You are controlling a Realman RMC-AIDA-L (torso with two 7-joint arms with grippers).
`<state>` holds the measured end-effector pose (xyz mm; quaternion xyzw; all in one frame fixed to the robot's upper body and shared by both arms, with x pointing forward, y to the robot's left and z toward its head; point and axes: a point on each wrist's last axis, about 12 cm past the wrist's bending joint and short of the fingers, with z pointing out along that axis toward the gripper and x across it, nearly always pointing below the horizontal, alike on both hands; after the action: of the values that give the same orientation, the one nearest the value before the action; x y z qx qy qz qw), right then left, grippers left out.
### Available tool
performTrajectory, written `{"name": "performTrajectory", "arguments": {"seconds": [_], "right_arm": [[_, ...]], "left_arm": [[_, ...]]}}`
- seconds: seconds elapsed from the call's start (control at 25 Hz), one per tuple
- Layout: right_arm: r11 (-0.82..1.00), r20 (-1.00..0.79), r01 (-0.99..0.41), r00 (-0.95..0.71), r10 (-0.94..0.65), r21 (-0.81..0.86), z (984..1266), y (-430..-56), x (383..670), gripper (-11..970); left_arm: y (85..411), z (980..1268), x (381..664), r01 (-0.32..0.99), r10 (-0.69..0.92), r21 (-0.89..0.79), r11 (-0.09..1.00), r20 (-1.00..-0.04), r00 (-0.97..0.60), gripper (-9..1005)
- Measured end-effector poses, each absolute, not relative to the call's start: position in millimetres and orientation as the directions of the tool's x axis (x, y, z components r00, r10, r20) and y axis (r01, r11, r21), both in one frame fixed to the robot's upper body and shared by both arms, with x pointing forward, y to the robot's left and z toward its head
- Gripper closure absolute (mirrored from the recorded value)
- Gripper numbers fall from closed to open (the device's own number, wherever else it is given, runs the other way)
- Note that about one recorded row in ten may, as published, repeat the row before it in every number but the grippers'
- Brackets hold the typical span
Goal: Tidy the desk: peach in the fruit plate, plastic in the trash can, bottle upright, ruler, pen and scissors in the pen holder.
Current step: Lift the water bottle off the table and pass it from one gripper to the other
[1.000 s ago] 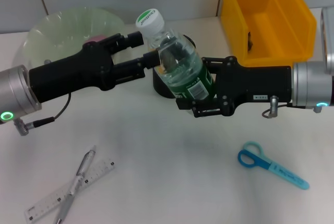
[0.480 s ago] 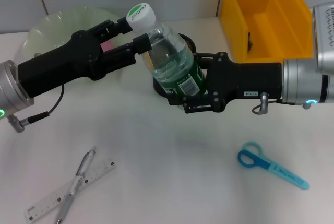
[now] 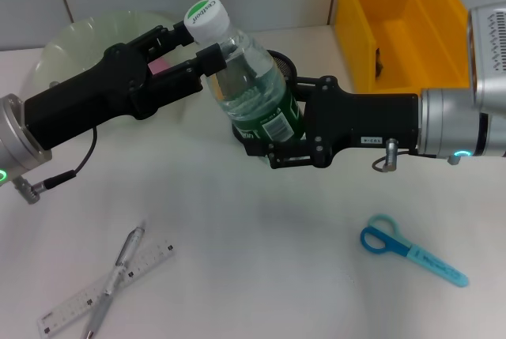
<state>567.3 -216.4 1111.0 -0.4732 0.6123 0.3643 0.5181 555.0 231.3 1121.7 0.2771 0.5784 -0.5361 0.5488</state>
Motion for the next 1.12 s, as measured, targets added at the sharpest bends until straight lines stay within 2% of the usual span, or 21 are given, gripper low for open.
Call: {"name": "performTrajectory", "arguments": {"seconds": [1.12], "right_arm": [[0.277, -0.986, -0.961, -0.060, -0.157, 0.014, 1092, -208, 558, 189]], "left_arm": [[230, 1110, 545, 0.915, -0.290, -0.282, 0.289, -0.936, -0.197, 193]]}}
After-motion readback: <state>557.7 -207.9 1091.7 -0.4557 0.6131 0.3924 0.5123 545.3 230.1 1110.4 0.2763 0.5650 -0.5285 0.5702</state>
